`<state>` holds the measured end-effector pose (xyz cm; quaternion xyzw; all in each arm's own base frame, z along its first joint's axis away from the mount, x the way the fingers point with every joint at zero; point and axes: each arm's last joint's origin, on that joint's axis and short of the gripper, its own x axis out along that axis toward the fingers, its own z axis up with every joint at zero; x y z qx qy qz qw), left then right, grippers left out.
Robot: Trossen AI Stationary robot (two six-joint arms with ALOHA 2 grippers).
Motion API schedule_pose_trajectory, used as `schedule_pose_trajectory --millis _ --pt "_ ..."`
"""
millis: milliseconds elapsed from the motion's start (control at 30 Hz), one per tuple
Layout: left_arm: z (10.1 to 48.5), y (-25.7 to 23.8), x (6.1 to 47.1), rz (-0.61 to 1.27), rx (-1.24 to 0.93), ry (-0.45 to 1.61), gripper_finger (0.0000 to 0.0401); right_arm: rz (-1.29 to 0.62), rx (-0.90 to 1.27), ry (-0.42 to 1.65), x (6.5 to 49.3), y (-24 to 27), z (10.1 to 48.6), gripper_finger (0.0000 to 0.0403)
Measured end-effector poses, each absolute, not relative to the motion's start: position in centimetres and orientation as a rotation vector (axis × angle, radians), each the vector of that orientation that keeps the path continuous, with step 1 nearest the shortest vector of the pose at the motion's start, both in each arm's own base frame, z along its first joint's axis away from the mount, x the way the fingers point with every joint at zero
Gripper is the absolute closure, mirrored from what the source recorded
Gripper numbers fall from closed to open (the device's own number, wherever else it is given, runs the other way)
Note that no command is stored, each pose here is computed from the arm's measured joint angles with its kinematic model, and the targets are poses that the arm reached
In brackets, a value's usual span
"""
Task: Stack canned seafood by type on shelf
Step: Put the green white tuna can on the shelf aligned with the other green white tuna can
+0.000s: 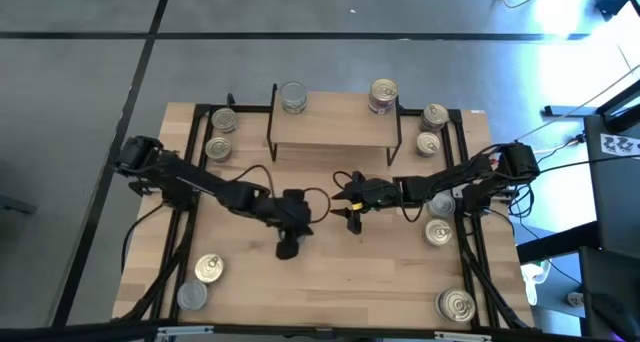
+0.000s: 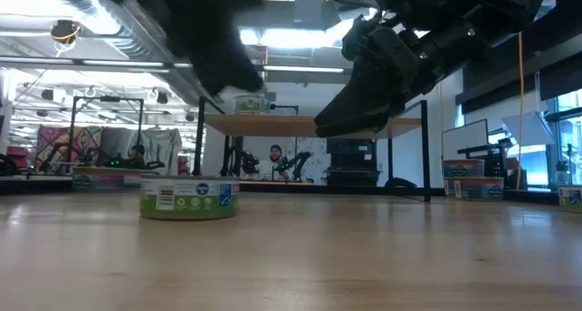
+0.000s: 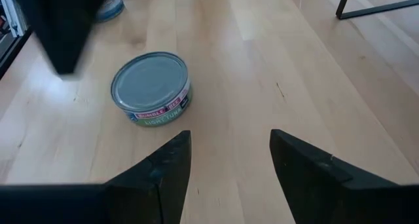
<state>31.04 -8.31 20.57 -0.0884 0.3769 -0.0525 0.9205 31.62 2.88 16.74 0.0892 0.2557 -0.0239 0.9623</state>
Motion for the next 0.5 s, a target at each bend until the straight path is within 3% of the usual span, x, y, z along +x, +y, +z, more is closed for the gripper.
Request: schedule_pose_trajectory --millis 233,500 --pt "22.9 -10.8 25.0 -0.082 -0.096 0.685 0.0398 -0.046 0.187 0.486 31.8 2.9 17.0 0.0194" --pt "19.9 -11.0 21.9 -0.056 -0.195 0.674 0.0394 -0.048 0.191 0.461 31.9 2.9 17.2 0.0194"
